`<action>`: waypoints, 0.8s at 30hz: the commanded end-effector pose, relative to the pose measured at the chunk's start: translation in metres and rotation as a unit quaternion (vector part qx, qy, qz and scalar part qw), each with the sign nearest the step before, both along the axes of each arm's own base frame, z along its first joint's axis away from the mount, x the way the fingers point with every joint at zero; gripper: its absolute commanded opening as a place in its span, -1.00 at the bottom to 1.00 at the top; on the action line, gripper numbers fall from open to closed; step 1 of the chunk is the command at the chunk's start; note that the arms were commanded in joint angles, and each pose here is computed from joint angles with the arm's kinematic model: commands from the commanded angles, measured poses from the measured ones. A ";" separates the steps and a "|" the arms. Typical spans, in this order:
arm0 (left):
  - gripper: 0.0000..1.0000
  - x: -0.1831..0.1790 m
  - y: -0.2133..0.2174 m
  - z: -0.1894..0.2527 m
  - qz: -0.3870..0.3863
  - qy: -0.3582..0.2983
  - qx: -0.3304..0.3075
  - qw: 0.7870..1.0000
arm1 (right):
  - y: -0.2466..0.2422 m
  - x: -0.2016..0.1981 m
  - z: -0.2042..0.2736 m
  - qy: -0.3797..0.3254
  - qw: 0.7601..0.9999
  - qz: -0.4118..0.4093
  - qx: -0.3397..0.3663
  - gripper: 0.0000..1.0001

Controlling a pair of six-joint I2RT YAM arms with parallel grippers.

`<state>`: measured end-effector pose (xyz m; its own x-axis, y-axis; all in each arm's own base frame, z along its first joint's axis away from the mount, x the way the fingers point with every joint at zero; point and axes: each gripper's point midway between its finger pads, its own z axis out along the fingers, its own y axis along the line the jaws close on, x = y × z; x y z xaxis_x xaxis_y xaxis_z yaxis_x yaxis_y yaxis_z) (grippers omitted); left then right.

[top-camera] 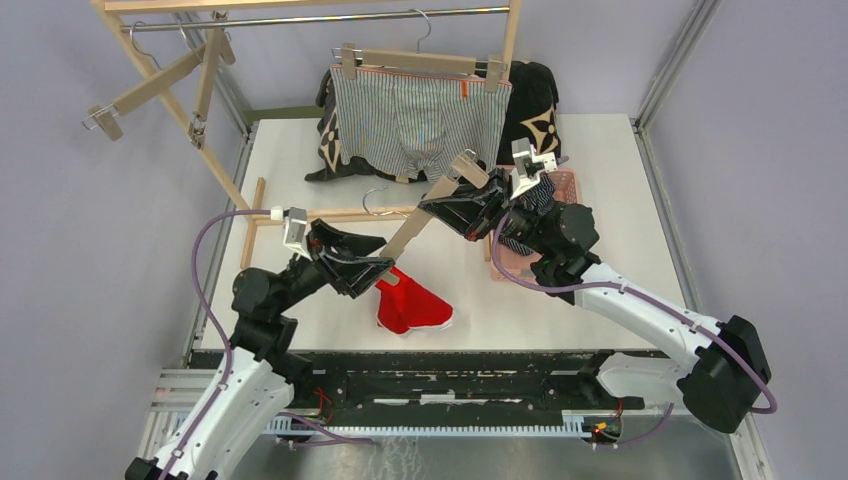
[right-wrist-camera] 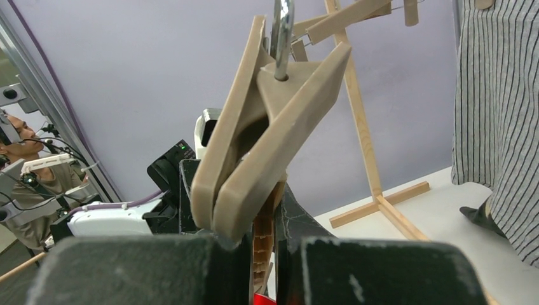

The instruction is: Remove the underwear clipped to the hanger

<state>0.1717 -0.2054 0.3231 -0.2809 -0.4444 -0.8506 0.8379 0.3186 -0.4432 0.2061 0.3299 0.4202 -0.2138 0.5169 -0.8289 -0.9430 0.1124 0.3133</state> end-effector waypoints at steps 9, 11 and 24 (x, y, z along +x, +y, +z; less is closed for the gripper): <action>0.47 0.018 0.000 -0.004 0.024 -0.007 0.022 0.999 | -0.010 0.007 0.057 -0.073 0.995 -0.054 0.042 -0.98; 0.47 0.020 -0.001 -0.007 0.025 -0.004 0.028 0.999 | -0.010 0.011 0.059 -0.076 0.994 -0.063 0.041 -0.98; 0.00 0.022 -0.001 0.003 0.030 -0.041 0.017 0.999 | -0.003 0.020 0.045 -0.061 0.996 -0.065 0.025 -0.98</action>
<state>0.1965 -0.2092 0.2957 -0.3294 -0.4070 -0.8520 0.7885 0.3779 -0.4853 0.2276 0.3327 0.4411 -0.1016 0.5325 -0.8403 -0.9459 0.2100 0.2474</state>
